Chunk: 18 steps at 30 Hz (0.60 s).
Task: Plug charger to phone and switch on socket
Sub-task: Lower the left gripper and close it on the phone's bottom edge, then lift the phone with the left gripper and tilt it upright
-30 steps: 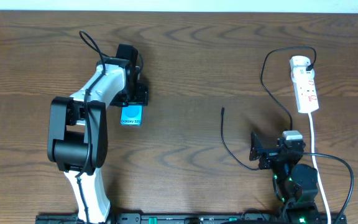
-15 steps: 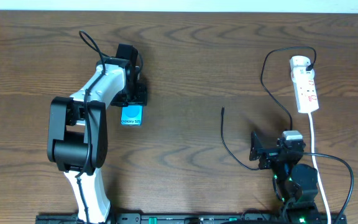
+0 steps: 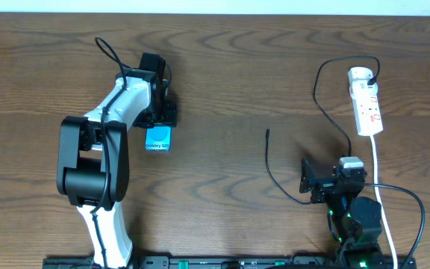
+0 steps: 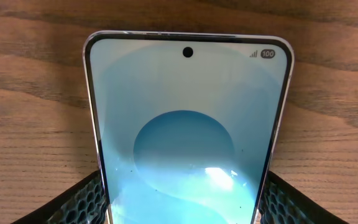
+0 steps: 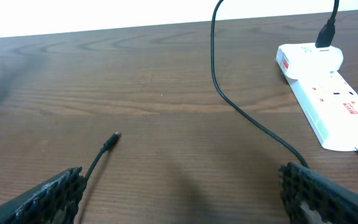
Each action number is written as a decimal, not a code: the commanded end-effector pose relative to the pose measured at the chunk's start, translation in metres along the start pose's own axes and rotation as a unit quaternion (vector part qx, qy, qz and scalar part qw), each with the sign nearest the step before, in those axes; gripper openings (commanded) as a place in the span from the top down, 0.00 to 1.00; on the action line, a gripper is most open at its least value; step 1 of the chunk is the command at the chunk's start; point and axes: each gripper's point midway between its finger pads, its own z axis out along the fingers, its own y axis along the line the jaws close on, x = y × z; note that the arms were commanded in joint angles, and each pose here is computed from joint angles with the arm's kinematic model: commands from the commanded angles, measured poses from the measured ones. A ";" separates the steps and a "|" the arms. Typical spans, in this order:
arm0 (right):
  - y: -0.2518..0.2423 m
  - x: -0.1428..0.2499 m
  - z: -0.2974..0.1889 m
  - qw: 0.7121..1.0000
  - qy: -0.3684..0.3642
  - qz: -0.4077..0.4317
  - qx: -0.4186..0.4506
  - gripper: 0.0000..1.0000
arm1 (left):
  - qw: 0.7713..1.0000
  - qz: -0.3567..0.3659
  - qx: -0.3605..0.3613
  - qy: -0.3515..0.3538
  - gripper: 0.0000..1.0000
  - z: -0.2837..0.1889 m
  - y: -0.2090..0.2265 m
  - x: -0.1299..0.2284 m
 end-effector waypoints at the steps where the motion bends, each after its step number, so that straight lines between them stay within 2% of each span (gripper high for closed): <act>1: -0.002 0.001 0.000 1.000 0.000 0.004 0.005 0.01 | 1.000 0.004 -0.009 0.015 0.58 0.009 0.004 0.007; 6: -0.002 0.001 0.000 1.000 0.000 0.004 0.005 0.01 | 1.000 0.006 -0.009 0.015 0.71 0.009 0.004 0.007; 15: -0.002 0.001 0.000 1.000 0.000 0.004 0.005 0.01 | 1.000 0.006 -0.008 0.013 0.81 0.008 0.004 0.006; 18: -0.002 0.001 0.000 1.000 0.000 0.004 0.005 0.01 | 1.000 0.006 -0.008 0.010 0.92 0.003 0.004 0.005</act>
